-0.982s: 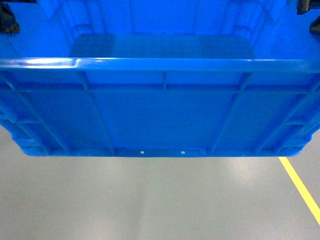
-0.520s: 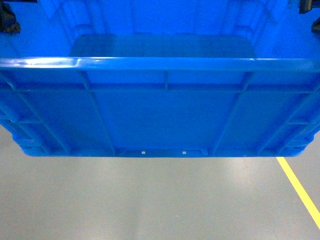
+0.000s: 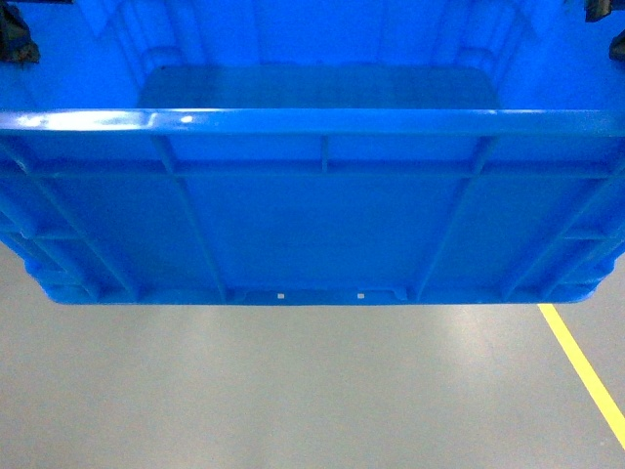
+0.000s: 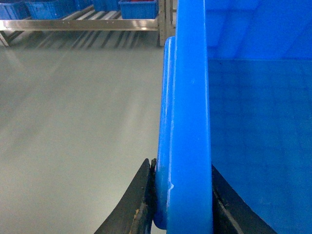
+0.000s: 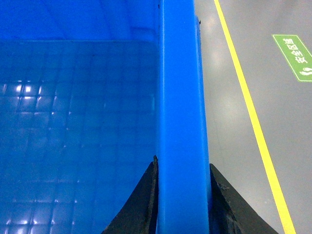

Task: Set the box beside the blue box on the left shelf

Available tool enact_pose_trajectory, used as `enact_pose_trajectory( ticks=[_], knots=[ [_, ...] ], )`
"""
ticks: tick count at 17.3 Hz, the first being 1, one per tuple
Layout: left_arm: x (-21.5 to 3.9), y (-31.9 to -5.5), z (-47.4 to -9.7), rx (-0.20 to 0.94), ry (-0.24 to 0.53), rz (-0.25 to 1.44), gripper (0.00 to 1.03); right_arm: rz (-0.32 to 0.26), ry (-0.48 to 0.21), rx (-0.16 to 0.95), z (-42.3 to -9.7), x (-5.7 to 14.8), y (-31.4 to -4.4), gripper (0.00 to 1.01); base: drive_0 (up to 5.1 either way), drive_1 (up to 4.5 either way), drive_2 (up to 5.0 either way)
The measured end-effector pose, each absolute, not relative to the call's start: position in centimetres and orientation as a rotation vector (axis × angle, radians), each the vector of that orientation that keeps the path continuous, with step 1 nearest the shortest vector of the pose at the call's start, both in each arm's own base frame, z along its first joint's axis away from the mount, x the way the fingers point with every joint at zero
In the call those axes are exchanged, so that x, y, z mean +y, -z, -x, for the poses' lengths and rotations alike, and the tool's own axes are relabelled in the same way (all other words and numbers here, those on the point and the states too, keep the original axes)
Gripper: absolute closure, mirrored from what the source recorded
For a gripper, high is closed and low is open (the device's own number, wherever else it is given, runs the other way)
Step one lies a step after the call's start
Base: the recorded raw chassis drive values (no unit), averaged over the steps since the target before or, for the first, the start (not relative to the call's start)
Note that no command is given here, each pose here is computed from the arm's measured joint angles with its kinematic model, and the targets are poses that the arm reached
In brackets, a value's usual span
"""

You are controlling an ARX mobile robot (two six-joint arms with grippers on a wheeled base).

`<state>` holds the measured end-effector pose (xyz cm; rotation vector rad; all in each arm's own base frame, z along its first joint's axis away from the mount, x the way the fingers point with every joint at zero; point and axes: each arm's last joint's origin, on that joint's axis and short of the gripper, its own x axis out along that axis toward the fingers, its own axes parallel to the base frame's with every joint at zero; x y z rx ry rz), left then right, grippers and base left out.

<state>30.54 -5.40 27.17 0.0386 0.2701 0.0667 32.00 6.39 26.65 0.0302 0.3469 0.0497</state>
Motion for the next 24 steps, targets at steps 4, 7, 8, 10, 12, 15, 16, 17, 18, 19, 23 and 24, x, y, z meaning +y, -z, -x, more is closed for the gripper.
enact_pose_trajectory(
  ticks=[4, 7, 8, 10, 12, 15, 16, 17, 18, 19, 23, 24],
  knots=[
    [-5.40, -27.21, -30.53, 0.268, -0.066, -0.038, 0.83, -0.030, -0.050, 0.349, -32.00, 6.39, -26.64, 0.80, 0.1, 4.31, -4.1],
    [-5.40, -27.22, -30.52, 0.268, -0.067, -0.039, 0.83, -0.030, -0.051, 0.350, -32.00, 6.39, -26.61, 0.80, 0.0, 4.24, -4.2],
    [-5.40, -27.21, -30.52, 0.269, -0.067, -0.039, 0.83, -0.030, -0.050, 0.352, -32.00, 6.39, -26.59, 0.80, 0.0, 4.20, -4.2],
    [-5.40, -27.21, -30.52, 0.269, -0.066, -0.039, 0.83, -0.030, -0.052, 0.350, -31.99, 6.39, -26.63, 0.80, 0.0, 4.22, -4.2],
    [-5.40, -27.19, -30.51, 0.271, -0.066, -0.040, 0.83, -0.030, -0.051, 0.353, -32.00, 6.39, -26.58, 0.80, 0.0, 4.19, -4.2],
    [-5.40, -27.21, -30.52, 0.269, -0.066, -0.040, 0.83, -0.030, -0.051, 0.352, -31.99, 6.39, -26.60, 0.80, 0.1, 4.27, -4.1],
    [-5.39, -27.16, -30.50, 0.275, -0.067, -0.040, 0.83, -0.030, -0.052, 0.351, -32.00, 6.39, -26.61, 0.80, 0.1, 4.30, -4.1],
    [-5.40, -27.19, -30.51, 0.271, -0.066, -0.040, 0.83, -0.030, -0.050, 0.352, -32.00, 6.39, -26.60, 0.80, 0.1, 4.29, -4.1],
    [-5.40, -27.19, -30.51, 0.270, -0.067, -0.040, 0.83, -0.030, -0.052, 0.352, -32.00, 6.39, -26.60, 0.80, 0.1, 4.30, -4.1],
    [-5.39, -27.19, -30.51, 0.271, -0.069, -0.040, 0.83, -0.030, -0.051, 0.351, -32.01, 6.39, -26.59, 0.80, 0.0, 4.22, -4.2],
    [-5.39, -27.19, -30.51, 0.271, -0.067, -0.042, 0.83, -0.030, -0.052, 0.355, -32.03, 6.40, -26.53, 0.80, 0.0, 4.23, -4.2],
    [-5.39, -27.16, -30.50, 0.274, -0.067, -0.043, 0.83, -0.029, -0.051, 0.356, -32.02, 6.40, -26.51, 0.80, 0.0, 4.22, -4.2]
  ],
)
